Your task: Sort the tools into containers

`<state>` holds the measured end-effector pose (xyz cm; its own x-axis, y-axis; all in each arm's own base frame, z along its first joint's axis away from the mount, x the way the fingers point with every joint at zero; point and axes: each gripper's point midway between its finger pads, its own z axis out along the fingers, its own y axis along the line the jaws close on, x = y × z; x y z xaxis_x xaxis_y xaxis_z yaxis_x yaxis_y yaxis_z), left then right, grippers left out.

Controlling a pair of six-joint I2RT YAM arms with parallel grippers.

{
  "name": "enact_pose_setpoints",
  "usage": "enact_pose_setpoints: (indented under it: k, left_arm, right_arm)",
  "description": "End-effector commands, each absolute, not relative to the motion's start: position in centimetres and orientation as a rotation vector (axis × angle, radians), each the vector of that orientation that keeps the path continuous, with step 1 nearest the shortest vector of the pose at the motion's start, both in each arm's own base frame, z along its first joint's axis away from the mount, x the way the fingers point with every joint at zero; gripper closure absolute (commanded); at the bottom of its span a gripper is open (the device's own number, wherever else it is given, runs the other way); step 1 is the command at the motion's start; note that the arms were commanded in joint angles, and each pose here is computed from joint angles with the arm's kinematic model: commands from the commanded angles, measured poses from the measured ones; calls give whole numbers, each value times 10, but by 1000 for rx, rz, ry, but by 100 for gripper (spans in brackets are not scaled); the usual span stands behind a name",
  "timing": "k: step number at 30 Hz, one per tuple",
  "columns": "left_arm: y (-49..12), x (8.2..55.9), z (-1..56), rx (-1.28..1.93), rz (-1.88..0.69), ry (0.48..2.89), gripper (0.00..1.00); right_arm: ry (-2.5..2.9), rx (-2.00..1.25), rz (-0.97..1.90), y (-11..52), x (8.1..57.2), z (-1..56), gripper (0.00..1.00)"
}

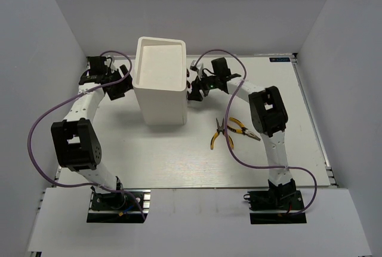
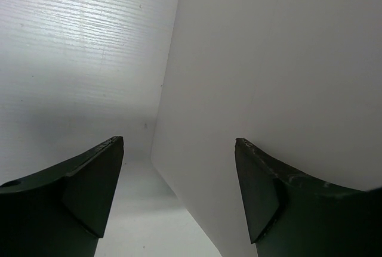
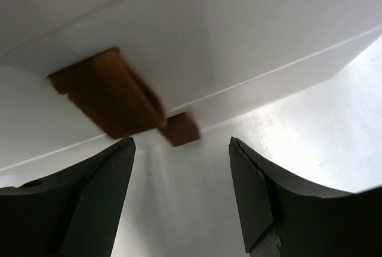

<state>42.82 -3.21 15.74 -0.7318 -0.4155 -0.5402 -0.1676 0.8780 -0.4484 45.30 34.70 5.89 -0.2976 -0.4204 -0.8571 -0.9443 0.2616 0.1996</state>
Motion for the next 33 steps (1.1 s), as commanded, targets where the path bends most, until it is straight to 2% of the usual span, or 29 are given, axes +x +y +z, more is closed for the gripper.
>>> enact_pose_setpoints:
  k: [1,11,17,33]
  left_arm:
    - [-35,421,188,-387,-513,2329,15]
    - [-28,414,177,-430,-509,2349,13]
    - [-28,414,177,-430,-509,2349,13]
    - [-30,415,164,-448,-525,2375,13]
  right_arm:
    - [1605,-1272,965,357,481,73,30]
    - [1523,-1315,978,350,498,50,32]
    - [1437,-1321,995,352,497,59,34]
    - [1322,-1366,1111,353,460,78,32]
